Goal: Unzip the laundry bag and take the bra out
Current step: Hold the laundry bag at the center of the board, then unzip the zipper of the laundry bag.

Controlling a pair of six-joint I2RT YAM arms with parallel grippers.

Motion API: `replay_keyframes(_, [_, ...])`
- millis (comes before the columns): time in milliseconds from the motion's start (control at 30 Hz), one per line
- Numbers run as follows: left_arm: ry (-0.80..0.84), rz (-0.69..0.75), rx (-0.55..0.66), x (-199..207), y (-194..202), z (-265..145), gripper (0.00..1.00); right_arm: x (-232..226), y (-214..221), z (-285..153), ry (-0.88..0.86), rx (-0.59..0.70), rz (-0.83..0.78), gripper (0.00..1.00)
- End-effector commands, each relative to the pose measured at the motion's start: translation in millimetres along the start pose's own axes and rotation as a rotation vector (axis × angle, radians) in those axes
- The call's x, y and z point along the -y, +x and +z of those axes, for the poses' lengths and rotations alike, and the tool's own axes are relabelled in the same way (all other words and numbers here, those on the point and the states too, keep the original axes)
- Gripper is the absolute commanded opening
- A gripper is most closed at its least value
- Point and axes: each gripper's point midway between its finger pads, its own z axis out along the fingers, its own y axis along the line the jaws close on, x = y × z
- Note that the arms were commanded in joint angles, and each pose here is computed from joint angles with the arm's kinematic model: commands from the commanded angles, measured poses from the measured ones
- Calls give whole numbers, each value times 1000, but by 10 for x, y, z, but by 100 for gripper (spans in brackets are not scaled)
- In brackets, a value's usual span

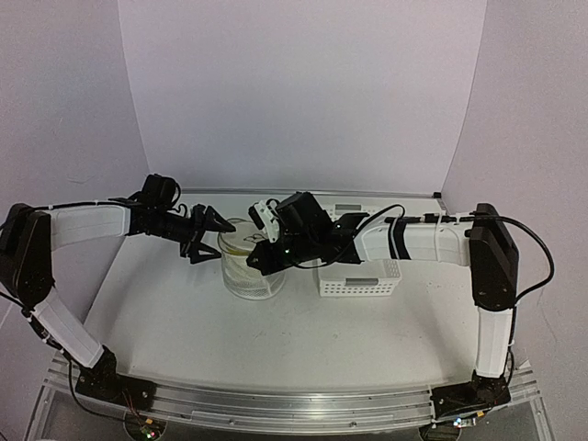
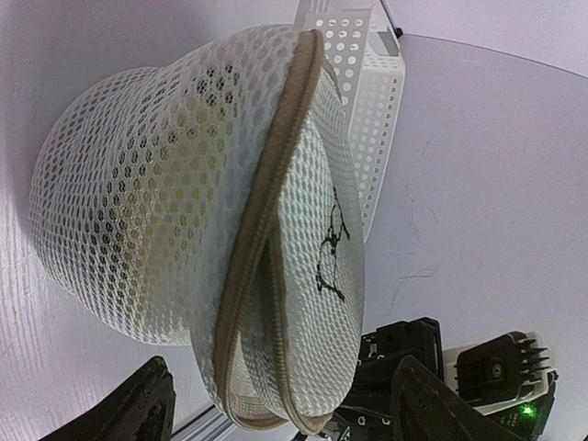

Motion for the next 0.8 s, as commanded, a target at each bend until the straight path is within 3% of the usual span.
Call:
replay_keyframes(0, [45, 13, -17, 85, -5, 72, 80, -121, -177, -122, -29, 53, -25, 0])
replay_keyframes(133, [54, 13, -33, 101, 2, 133, 73, -113, -164, -143, -24, 53, -26, 0])
replay_keyframes(233, [58, 14, -44, 110, 13, 172, 62, -104, -150, -154, -19, 53, -26, 0])
replay_keyframes(567, [64, 7, -41, 102, -7, 196, 1, -90, -104, -197, -18, 50, -27, 0])
replay_keyframes(767, [64, 12, -33, 109, -12, 185, 0, 30, 53, -285, 27, 38, -35, 0])
